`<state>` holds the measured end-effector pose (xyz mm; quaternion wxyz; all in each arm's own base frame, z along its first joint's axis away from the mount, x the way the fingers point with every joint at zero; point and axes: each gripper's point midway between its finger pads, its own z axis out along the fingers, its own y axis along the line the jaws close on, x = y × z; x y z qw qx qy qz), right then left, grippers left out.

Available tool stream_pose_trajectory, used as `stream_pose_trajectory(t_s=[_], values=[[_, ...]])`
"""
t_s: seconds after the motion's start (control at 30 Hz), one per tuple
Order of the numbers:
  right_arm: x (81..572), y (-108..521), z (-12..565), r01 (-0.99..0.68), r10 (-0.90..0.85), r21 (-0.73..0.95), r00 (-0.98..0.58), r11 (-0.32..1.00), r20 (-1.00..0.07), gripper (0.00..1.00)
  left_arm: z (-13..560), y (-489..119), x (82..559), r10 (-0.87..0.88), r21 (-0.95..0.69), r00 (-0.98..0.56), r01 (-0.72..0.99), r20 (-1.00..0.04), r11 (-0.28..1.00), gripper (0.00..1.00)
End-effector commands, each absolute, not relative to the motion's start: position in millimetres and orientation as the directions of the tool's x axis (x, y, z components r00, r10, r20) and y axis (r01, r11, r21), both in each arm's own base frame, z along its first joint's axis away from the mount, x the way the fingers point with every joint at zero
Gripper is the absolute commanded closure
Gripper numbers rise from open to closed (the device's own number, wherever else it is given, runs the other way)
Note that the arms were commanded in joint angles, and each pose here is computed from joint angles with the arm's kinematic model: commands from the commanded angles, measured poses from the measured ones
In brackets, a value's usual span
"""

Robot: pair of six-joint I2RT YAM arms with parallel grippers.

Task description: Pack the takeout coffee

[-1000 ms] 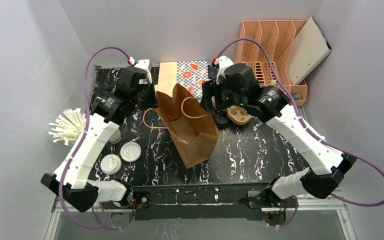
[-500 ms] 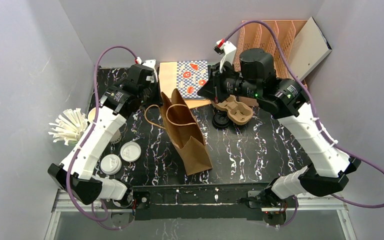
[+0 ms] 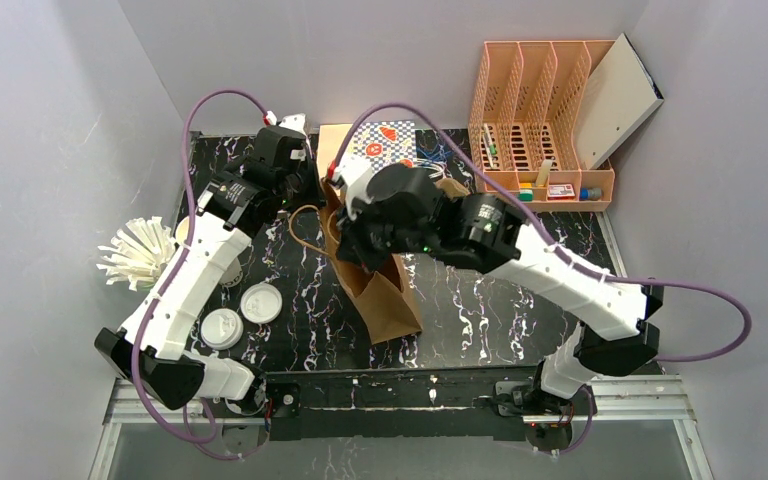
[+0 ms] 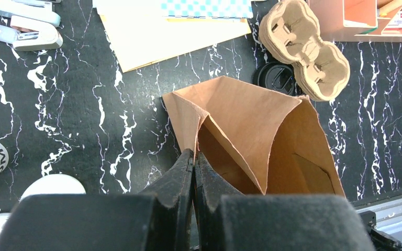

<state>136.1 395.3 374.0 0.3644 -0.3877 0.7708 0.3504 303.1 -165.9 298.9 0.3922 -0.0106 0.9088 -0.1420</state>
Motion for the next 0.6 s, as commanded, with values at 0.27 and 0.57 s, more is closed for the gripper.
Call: stream_pose_trajectory(t_s=[0.27, 0.57], values=[[157, 383, 311, -0.735, -0.490, -0.075, -0.368, 0.673, -0.790, 0.99, 318, -162, 304, -0.166, -0.286, -0.653, 0.081, -0.739, 0.955, 0.98], [186, 366, 298, -0.636, -0.531, -0.251, -0.295, 0.729, -0.794, 0.99, 314, -160, 303, -0.147, -0.267, -0.658, 0.086, -0.739, 0.960, 0.98]])
